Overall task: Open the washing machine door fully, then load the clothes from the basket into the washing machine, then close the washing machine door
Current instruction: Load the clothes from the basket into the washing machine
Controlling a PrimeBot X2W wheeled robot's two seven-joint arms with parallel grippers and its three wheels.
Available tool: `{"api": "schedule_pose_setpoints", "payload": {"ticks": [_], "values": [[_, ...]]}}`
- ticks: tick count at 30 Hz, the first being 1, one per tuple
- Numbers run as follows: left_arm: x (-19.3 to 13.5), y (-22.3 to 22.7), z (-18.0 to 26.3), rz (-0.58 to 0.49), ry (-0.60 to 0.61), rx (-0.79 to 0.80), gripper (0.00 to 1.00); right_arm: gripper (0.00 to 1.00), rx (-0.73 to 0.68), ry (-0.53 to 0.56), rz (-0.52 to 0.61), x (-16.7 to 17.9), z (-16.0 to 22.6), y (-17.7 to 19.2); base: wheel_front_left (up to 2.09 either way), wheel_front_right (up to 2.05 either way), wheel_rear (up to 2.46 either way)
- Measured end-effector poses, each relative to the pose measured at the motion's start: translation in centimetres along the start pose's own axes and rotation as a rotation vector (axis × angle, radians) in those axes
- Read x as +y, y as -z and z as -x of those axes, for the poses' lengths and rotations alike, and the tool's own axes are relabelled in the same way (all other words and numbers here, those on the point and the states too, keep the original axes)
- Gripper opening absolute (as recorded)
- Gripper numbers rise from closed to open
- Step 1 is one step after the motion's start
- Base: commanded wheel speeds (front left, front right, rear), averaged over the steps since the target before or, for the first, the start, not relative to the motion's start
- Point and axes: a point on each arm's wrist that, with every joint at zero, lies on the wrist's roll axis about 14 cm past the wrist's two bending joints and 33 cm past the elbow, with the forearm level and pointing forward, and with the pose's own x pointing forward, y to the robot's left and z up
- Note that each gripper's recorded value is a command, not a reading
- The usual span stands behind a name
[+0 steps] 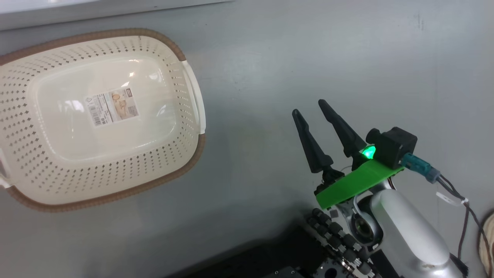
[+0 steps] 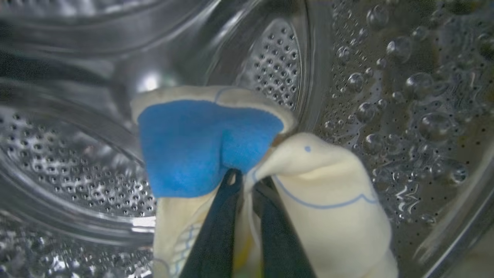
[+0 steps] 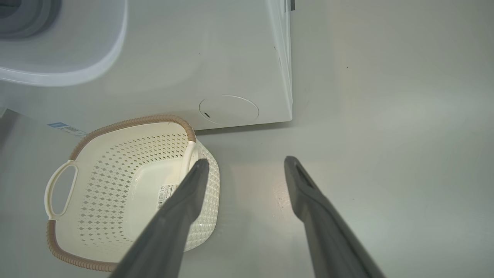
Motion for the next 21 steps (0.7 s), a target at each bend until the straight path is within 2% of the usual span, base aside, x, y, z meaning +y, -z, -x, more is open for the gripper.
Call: {"api": "schedule_pose_setpoints", "payload": {"ticks": [2,4,5,6,7,12,21], "values": [[0.2,-1.4,-0.2,-0.052,0.003,-0.037,0.00,1.00,-0.003,0.000,-0.003,0.1,0.1,-0.1,0.00,0.00,0.00],[0.6,-1.7,-0.3,-0.047,-0.009,-0.036,0.00,1.00,-0.004,0.000,-0.001,0.1,0.2,-0.2,0.00,0.00,0.00],[0.8,-1.4,-0.2,-0.042,-0.015,-0.025,0.15,1.00,-0.005,0.000,0.000,0.1,0.3,-0.3,0.00,0.00,0.00],[1.1,-0.9,-0.1,-0.022,-0.030,-0.009,0.39,1.00,-0.007,0.000,0.001,0.1,0.4,-0.4,0.00,0.00,0.00],[1.4,-0.5,0.1,-0.005,-0.042,0.009,1.00,1.00,-0.010,0.000,0.002,0.1,0.4,-0.5,0.00,0.00,0.00],[2.1,1.9,1.0,0.036,-0.077,0.124,1.00,1.00,-0.018,-0.009,0.001,0.4,0.4,-0.8,0.00,0.00,0.00],[1.2,3.9,2.6,0.115,-0.108,0.284,1.00,1.00,-0.053,-0.026,0.006,1.0,0.4,-2.1,0.00,0.00,0.00]]}}
